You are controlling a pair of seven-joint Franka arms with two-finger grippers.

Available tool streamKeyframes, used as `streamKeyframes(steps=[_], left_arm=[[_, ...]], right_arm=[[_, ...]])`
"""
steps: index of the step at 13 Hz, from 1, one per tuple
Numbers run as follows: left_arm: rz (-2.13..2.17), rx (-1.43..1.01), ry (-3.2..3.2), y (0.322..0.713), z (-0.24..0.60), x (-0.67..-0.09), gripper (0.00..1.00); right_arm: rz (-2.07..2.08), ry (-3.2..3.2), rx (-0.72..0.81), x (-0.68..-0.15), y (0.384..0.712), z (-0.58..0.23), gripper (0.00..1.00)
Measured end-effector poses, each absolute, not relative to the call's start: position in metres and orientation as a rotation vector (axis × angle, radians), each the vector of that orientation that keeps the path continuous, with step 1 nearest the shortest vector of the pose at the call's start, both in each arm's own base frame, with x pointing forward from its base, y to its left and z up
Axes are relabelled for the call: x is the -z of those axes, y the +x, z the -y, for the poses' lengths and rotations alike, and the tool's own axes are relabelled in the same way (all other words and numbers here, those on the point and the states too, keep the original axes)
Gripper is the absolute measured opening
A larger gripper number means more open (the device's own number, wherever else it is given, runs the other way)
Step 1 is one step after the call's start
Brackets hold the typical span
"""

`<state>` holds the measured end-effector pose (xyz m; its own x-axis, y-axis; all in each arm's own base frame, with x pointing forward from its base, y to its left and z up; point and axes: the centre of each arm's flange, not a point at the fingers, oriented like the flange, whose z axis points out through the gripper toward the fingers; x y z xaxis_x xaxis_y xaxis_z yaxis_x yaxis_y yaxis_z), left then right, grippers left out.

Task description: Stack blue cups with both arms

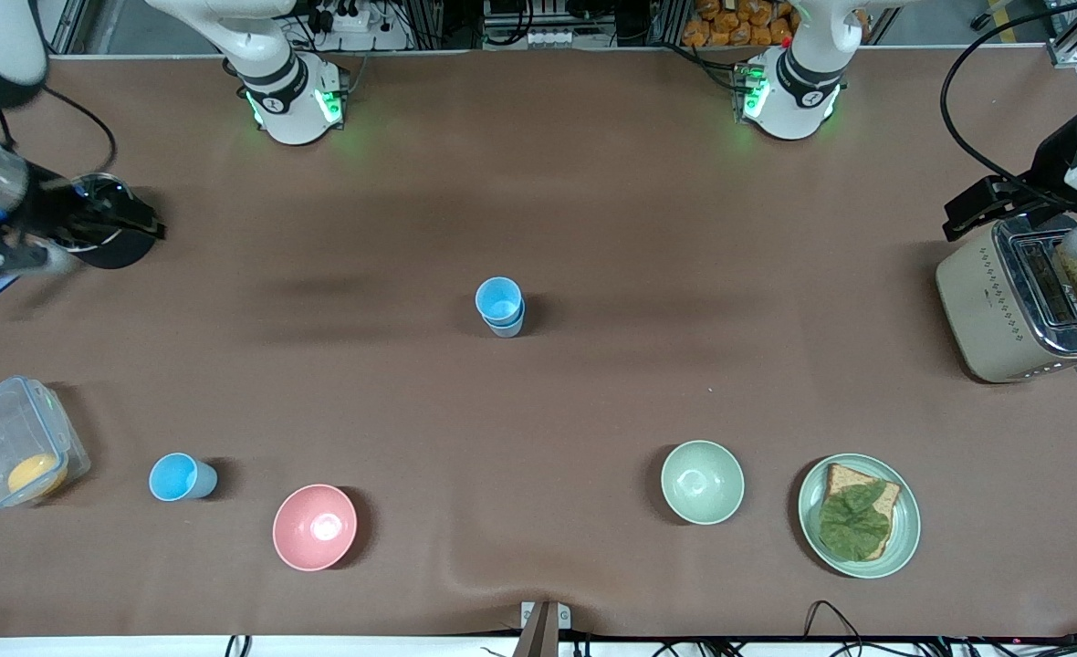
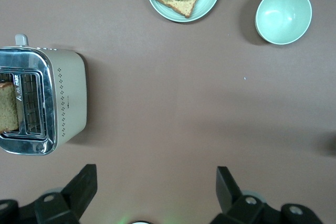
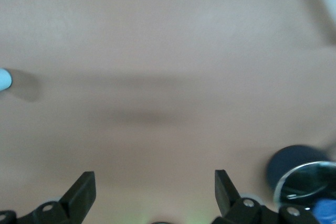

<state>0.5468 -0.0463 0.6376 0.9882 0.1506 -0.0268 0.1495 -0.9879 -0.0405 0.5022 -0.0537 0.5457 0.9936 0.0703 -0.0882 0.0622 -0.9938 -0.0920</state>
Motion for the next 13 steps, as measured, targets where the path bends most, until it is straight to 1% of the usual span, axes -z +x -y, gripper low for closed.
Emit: streamKeyframes(steps=[2,4,5,7,10,13], left_arm=[[0.233,-0.042,-3.094,0.546,0.046,-0.639,1.00],[0.235,-0.027,-3.095,0.544,0.046,-0.644,1.00],[0.238,-0.022,-3.095,0.542,0.045,-0.646,1.00],[0.244,-0.031,-3.093,0.540,0.043,-0.647,1.00],[0.246,-0.036,-3.092,0.540,0.042,-0.647,1.00],[0.250,-0.018,-3.094,0.539,0.041,-0.656,1.00]], right_arm=[[0.144,-3.081,-0.025,-0.578,0.506,0.069,1.00],[0.171,-3.088,0.031,-0.588,0.511,0.098,1.00],[0.162,-3.085,0.036,-0.588,0.515,0.112,1.00],[0.134,-3.040,0.032,-0.589,0.523,0.115,1.00],[0.037,-3.003,0.018,-0.605,0.526,0.095,1.00],[0.065,-2.999,-0.017,-0.608,0.527,0.072,1.00]])
